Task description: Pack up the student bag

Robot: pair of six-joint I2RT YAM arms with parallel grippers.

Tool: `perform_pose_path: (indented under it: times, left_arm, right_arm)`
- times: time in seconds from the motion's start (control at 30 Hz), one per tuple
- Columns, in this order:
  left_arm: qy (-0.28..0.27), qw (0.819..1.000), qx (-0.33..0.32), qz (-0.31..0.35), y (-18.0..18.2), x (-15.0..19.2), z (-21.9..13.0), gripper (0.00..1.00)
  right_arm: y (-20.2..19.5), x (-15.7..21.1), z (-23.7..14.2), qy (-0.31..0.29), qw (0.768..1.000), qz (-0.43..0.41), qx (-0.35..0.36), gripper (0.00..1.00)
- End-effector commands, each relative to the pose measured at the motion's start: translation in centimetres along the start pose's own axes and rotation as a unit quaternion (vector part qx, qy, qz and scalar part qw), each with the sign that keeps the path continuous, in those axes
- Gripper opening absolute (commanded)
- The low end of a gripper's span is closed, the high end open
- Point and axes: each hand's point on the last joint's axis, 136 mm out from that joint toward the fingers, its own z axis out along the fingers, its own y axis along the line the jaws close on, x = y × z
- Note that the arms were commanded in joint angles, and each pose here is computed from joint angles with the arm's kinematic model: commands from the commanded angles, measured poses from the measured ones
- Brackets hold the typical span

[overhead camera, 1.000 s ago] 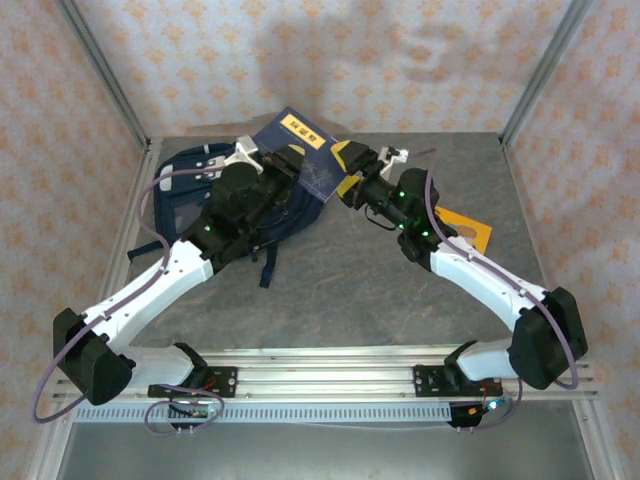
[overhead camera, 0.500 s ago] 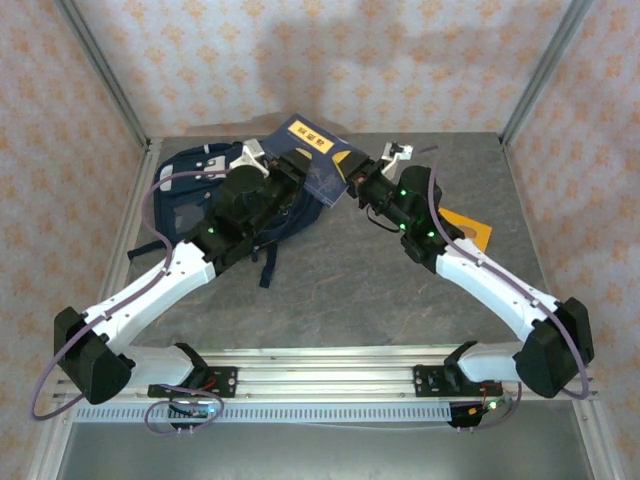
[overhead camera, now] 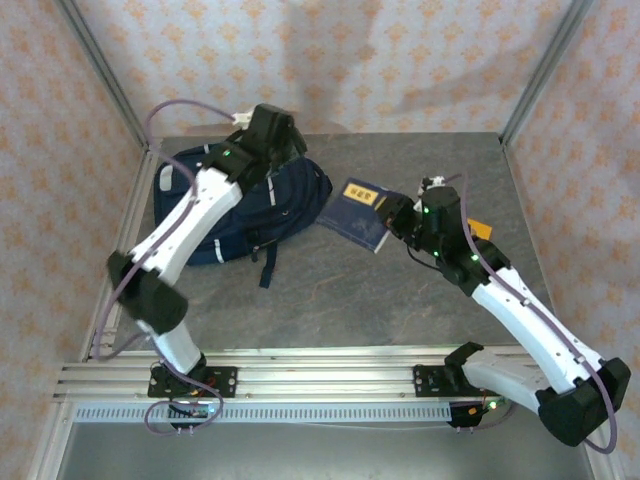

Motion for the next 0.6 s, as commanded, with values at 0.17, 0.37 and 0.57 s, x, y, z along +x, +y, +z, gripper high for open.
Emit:
perform_pose_path:
  times: [0.17,0.37,0.57]
  left_arm:
    - [0.066,0.969,-0.194,0.139,5.6,1.6,8.6,0.80]
    - [0.093,0.965,-0.212,0.123,6.9,3.1,13.2,0.81]
    - [0.106,0.962,-0.224,0.110,8.3,3.8,14.7,0.78]
  right_arm:
    - [-3.3,0.0,-3.3,-0.001,0.995,-0.074,0.072,0.00]
    - [-4.7,0.6,-4.0,0.005,0.992,-0.089,0.090,0.00]
    - [-4.6,0.5,-3.5,0.007,0.991,-0.097,0.090,0.00]
